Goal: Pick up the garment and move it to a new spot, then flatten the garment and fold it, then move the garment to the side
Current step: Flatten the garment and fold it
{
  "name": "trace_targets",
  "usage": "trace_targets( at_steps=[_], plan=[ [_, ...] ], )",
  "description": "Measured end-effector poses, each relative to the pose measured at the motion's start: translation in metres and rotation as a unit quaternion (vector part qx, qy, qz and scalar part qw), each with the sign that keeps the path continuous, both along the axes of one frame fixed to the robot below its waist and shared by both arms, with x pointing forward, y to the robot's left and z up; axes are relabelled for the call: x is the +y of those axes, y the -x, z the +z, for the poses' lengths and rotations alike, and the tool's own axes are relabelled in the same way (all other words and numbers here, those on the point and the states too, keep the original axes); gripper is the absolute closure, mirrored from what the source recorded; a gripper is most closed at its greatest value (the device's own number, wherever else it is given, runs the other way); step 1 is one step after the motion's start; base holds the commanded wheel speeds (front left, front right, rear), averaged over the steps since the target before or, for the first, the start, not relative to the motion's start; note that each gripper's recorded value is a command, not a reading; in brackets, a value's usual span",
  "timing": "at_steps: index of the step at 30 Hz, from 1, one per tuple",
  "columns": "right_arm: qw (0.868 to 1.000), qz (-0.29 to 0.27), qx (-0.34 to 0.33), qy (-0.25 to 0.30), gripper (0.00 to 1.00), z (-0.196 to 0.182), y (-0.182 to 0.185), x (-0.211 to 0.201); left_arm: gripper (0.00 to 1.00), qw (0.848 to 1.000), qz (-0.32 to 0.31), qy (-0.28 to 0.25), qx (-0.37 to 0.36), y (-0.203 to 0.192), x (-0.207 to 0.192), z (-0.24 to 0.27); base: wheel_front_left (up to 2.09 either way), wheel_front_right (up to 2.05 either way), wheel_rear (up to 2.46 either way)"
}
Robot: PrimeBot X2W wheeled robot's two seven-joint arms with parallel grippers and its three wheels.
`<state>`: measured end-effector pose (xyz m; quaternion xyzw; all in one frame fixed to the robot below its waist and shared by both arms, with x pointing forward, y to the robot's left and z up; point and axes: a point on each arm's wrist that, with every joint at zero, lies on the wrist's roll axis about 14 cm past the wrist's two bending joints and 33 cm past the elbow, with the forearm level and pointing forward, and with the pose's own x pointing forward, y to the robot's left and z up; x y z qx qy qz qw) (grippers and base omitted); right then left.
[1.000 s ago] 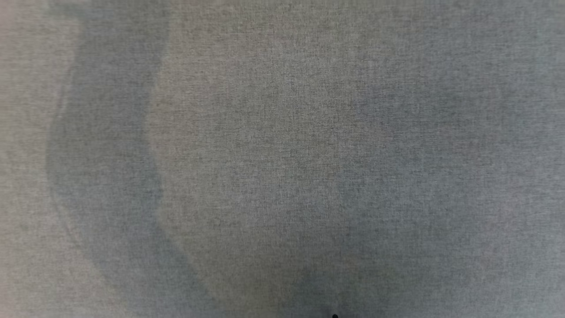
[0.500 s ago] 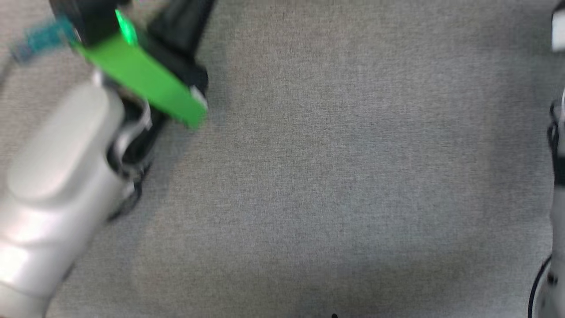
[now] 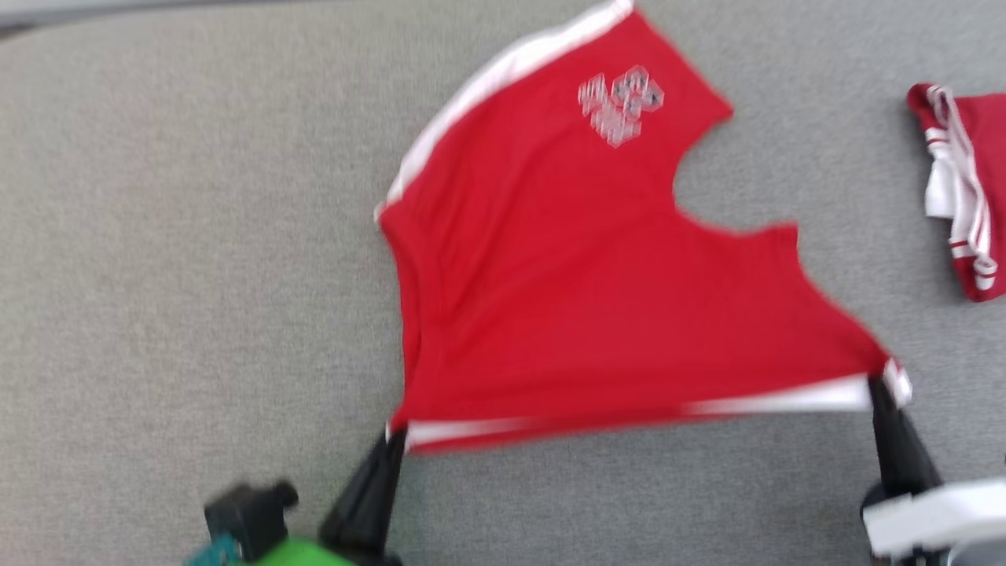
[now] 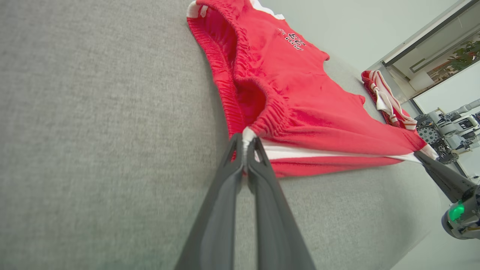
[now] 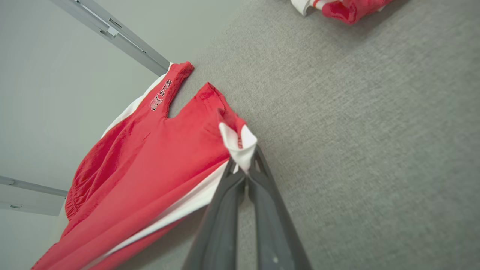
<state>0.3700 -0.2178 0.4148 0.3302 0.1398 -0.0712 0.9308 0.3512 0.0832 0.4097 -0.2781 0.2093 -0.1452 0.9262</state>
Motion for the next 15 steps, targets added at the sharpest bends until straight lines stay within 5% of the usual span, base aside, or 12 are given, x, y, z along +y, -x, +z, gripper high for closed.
trace_targets(
  at_steps=[7,15],
  plan=[
    [0.999,-0.028,-0.003,0.028,1.0,0.02,0.065,-0.021,1.0,1.0,0.02,0.024,0.0,0.066,-0.009,0.019,0.0,0.0,0.0],
    [0.995,0.023,-0.087,0.035,1.0,0.071,-0.011,-0.001,1.0,0.997,0.01,0.035,-0.074,0.027,-0.014,0.056,0.0,0.0,0.0]
  ],
)
